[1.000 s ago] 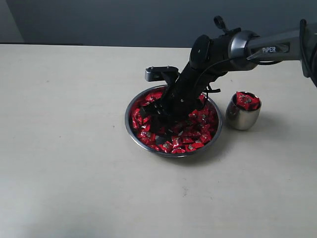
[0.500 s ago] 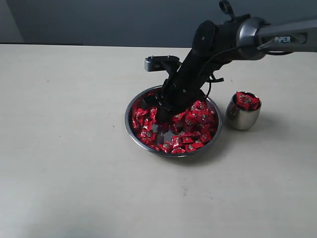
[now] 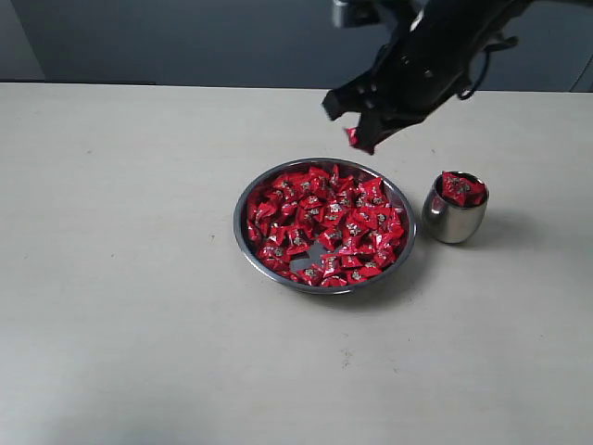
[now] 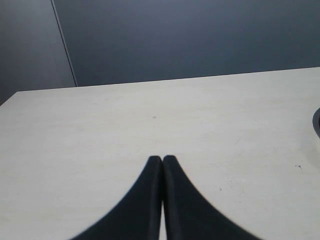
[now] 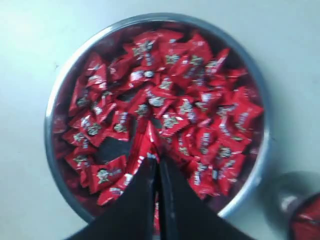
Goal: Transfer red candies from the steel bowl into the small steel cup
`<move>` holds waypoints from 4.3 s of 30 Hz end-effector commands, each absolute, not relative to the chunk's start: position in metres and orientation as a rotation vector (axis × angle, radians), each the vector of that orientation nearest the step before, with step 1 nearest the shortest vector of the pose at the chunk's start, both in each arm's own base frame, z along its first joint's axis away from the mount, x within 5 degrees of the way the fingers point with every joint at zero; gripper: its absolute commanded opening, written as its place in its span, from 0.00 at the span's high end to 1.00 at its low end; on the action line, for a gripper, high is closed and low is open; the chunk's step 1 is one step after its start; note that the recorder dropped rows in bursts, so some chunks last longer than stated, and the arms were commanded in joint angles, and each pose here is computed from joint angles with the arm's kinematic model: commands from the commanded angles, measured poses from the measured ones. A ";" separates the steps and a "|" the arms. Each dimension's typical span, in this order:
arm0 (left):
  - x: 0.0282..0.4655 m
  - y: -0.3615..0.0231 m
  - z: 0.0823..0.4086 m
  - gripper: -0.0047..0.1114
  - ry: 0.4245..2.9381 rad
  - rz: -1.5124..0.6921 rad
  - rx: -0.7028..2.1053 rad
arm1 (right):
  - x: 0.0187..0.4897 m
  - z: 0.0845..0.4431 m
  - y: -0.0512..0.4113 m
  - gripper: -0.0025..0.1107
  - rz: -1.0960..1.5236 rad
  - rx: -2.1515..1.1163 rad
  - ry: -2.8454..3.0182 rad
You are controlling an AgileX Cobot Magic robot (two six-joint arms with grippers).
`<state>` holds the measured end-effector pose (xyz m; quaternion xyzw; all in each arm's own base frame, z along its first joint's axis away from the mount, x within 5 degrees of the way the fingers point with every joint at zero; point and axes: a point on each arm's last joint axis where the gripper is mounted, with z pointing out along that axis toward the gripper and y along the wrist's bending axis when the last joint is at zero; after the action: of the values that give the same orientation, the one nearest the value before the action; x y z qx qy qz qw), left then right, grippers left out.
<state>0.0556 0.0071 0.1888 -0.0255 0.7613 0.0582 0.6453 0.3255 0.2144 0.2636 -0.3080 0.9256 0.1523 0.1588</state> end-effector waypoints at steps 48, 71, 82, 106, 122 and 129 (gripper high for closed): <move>0.055 0.007 0.192 0.96 1.715 0.135 -0.059 | 0.354 0.198 0.095 0.72 0.371 -0.371 2.864; 0.055 0.007 0.192 0.96 1.715 0.135 -0.059 | 0.331 0.270 0.089 0.73 0.354 -0.391 2.671; 0.055 0.007 0.193 0.96 1.711 0.136 -0.059 | 0.292 0.334 0.084 0.99 0.363 -0.405 2.493; 0.055 0.007 0.193 0.96 1.711 0.136 -0.059 | 0.046 0.366 0.027 0.99 0.308 -0.344 1.817; 0.055 0.007 0.192 0.96 1.716 0.135 -0.059 | 0.059 0.336 0.029 0.99 0.344 -0.279 1.801; 0.055 0.007 0.192 0.96 1.716 0.135 -0.059 | 0.059 0.336 0.029 0.99 0.344 -0.279 1.801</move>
<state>0.0556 0.0071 0.1889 -0.0255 0.7608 0.0582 0.6459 0.0598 0.0298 0.3354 -0.1214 0.7802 0.1493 0.5952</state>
